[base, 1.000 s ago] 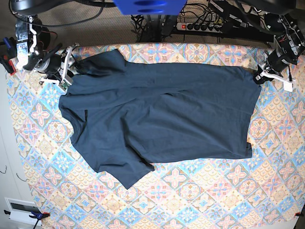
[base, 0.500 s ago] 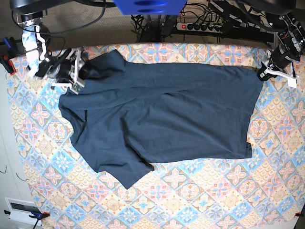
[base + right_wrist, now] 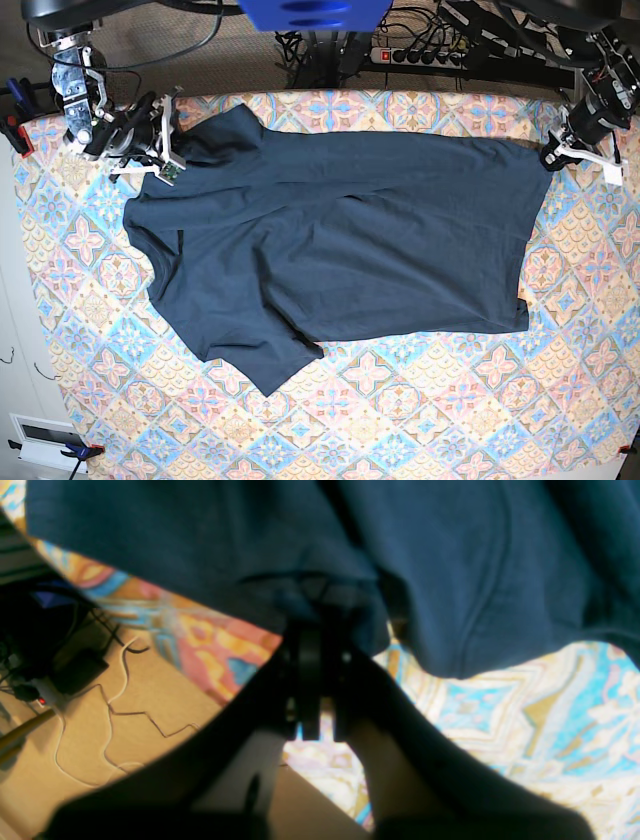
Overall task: Layout the t-shirt on the table in an organized manner, then fold the t-shirt properly
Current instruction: 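Hold the shirt with both grippers and tug the corners apart, then release and regrasp the collar edge with the right gripper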
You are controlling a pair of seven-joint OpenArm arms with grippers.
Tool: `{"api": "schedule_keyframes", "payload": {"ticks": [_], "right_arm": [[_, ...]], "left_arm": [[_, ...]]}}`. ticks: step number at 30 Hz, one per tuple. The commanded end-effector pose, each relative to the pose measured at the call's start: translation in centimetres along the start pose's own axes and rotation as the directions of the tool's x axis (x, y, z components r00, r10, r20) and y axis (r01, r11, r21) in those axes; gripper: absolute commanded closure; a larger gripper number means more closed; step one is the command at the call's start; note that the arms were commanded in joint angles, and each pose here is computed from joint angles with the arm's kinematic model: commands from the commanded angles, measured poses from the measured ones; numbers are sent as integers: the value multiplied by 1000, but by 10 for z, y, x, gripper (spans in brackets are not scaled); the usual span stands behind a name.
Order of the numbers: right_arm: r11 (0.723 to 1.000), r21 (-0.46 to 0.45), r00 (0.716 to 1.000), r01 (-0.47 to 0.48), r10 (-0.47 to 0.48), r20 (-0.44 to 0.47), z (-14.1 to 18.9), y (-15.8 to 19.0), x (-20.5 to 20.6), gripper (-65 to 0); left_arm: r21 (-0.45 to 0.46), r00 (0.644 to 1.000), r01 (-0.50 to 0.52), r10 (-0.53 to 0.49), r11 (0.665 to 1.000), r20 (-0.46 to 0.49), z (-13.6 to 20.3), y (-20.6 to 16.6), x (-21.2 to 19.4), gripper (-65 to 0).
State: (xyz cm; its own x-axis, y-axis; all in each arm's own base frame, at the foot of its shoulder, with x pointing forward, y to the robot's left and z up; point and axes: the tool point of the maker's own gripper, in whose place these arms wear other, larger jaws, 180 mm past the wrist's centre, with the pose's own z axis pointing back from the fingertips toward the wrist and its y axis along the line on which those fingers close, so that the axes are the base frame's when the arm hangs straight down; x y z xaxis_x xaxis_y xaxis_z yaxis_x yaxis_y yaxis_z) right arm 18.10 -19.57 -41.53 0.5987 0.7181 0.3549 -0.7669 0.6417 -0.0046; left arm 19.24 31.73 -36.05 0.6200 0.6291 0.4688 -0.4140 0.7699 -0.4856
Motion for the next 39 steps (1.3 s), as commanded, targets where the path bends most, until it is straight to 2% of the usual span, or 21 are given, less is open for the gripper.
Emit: {"api": "schedule_keyframes", "payload": {"ticks": [1,5,10,16,20,31,35,39], "right_arm": [[1000,-5,999,-22,22,30,9,0,6,-36],[999,30,997,19,-21,73,21,16,4,-36],[996,76,994,51,-58,92,36,18,-2,-36],[988,140,992,63,-78,102,45,26,-7,-36],[986,162,992,33,-52,114,51,38,-6,-36],[980,195,995,37,-54,84,51,53,-17,-37],[980,196,995,31,-49,88,51,54,-16,-37],[982,188,995,33,-50,90,52,51,-15,-37]], "left_arm": [[-11,999,23,-23,1000,32,5,-4,12,0],[-10,999,23,-22,1000,34,5,-4,12,0],[-7,999,24,-23,1000,31,5,-3,12,0],[-6,999,23,-23,1000,30,5,-2,11,0],[-3,999,22,-22,1000,30,6,-1,11,0],[70,999,39,-36,997,-41,21,25,-11,0],[115,1000,17,-14,993,-22,35,42,-9,0],[138,999,22,-15,990,-51,41,50,-20,0]]}}
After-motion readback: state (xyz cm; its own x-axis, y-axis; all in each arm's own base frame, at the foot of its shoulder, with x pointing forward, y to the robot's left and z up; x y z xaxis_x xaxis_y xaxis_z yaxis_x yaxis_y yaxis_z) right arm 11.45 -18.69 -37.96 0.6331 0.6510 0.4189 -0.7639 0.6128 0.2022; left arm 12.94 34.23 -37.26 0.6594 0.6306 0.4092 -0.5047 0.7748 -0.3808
